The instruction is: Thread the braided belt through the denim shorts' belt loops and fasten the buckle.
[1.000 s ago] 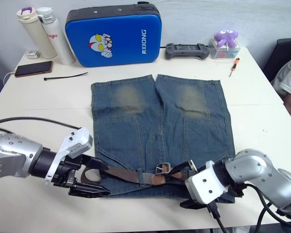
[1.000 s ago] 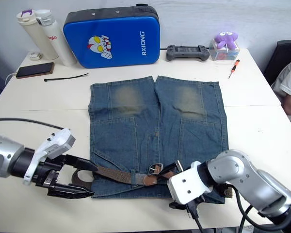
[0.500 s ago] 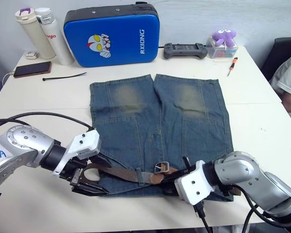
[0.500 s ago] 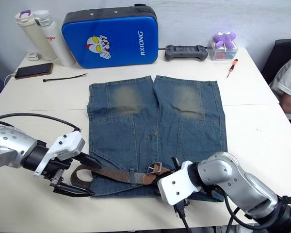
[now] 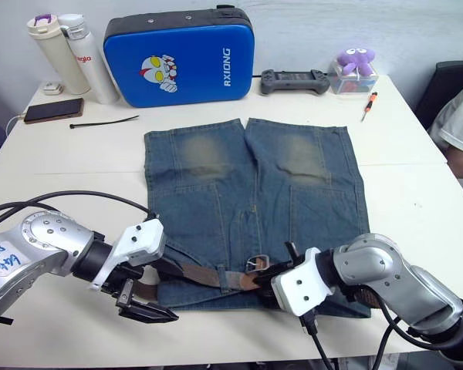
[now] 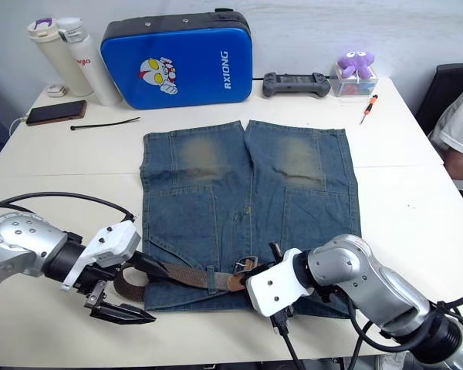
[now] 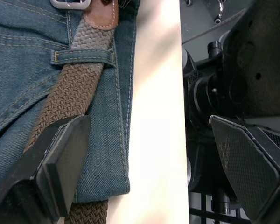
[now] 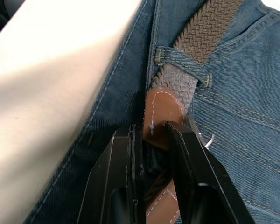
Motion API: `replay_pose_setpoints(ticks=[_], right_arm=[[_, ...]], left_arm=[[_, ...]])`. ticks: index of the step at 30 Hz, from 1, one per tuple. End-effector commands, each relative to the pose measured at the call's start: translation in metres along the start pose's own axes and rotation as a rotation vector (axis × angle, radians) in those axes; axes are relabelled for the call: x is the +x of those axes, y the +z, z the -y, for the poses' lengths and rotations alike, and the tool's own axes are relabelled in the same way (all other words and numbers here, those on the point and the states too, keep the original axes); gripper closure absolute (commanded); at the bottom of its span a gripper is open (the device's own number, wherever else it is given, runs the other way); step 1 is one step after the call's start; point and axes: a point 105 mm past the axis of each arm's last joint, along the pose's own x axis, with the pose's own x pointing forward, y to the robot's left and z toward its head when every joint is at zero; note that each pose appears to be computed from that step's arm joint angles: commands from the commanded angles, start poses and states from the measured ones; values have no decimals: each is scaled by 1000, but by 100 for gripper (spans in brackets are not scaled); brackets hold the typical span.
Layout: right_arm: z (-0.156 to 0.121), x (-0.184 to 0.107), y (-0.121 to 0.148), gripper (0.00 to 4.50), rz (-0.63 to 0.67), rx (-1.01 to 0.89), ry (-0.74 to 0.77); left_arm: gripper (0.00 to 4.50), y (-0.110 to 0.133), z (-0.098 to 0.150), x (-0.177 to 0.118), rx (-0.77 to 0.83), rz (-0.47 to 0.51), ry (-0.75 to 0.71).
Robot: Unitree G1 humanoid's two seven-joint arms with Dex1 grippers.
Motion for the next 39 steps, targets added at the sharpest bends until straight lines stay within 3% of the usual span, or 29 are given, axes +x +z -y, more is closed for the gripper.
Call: replay_pose_setpoints(ticks=[1, 2, 3, 5, 11, 15, 18, 28, 36, 39], right_arm=[[3, 0, 1, 344, 2, -12, -7], [3, 0, 1, 344, 3, -7, -9], [4, 0, 1, 396, 6, -4, -9], [5, -1, 2, 446, 18, 10, -5], [8, -7, 8, 446, 69, 92, -1], [15, -22, 23, 446, 165, 273, 8], [23, -32, 30, 446, 184, 270, -3], [37, -45, 29, 446, 6, -129, -29], [43, -54, 10, 446, -71, -139, -43], [44, -64, -1, 446, -108, -105, -49]], left_arm=[[0, 4, 0, -2, 29, 1, 24], [0, 4, -1, -2, 29, 4, 27], [0, 5, -2, -1, 28, 6, 30], [0, 4, -4, -1, 27, 9, 36], [0, -1, -9, 2, 37, -10, 54], [0, 0, -15, 8, 40, 5, 72], [0, 0, -20, 10, 44, 7, 89], [0, 0, -32, 18, 55, 11, 106], [0, 2, -36, 21, 60, 22, 102], [0, 12, -37, 19, 48, 81, 97]])
